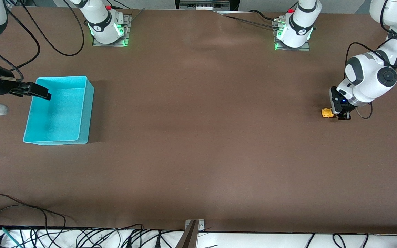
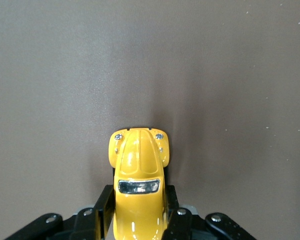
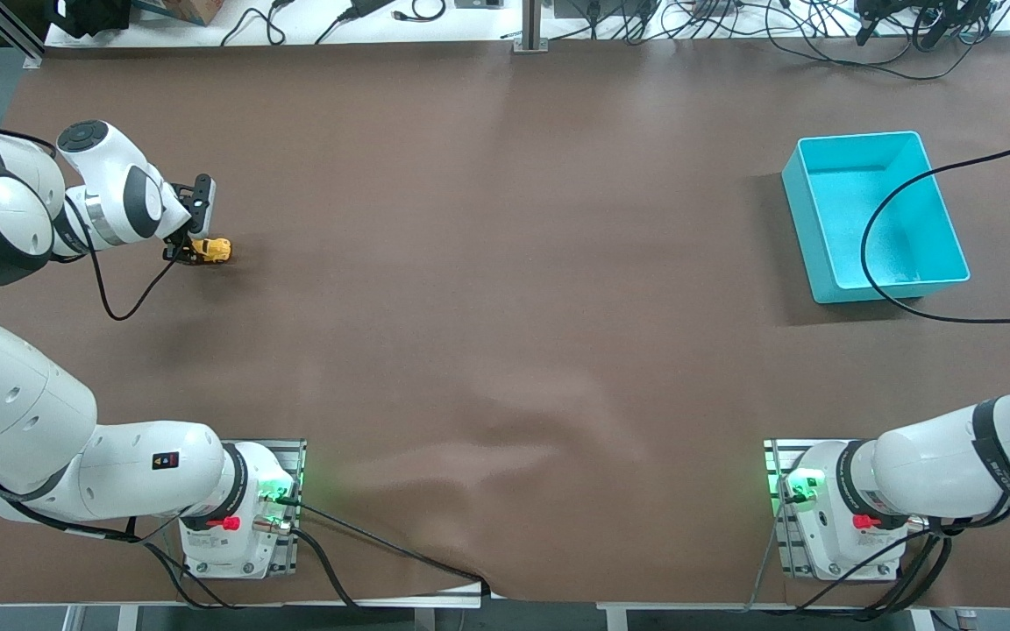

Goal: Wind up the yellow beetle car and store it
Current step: 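Release the car with the left gripper, letting it roll toward the bin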

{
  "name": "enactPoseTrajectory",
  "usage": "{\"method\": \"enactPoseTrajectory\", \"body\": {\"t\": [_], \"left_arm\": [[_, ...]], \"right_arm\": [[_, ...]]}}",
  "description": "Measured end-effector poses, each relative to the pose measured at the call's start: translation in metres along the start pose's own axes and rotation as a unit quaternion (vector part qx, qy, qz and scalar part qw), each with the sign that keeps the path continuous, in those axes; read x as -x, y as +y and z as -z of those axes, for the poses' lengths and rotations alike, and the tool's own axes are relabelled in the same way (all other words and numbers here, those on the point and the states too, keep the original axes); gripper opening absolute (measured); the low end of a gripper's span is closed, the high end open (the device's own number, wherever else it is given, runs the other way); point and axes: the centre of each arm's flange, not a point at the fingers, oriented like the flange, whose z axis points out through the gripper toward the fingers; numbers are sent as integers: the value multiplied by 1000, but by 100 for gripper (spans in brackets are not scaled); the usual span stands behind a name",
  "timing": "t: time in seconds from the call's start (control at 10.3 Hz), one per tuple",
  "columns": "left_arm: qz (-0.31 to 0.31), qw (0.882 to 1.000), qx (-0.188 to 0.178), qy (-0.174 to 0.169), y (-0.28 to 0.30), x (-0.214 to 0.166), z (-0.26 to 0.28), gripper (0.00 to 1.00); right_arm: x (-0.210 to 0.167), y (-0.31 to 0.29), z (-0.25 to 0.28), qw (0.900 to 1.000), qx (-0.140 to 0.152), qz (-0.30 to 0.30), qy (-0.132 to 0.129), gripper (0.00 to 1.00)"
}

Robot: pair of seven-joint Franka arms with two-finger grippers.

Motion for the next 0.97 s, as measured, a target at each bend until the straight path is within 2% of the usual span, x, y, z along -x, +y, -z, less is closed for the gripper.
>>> {"method": "enactPoseTrajectory", "body": {"t": [0.19, 0.29, 0.58, 0.68, 0.97], "left_arm": [[-1, 1000, 0, 0, 0, 0, 0, 46], [-1, 1000, 8, 0, 2, -1, -8, 55], [-5, 1000, 18, -2, 1, -4, -31, 93], [-5, 1000, 17, -2, -1, -3, -31, 100], [-5, 1000, 17, -2, -1, -3, -30, 100]], "right_arm": [[0, 0, 0, 1000, 0, 0, 0, 100], [0, 0, 0, 1000, 0, 0, 0, 100], [0, 0, 0, 1000, 0, 0, 0, 100], [0, 0, 0, 1000, 0, 0, 0, 100], [0, 0, 0, 1000, 0, 0, 0, 100]]}}
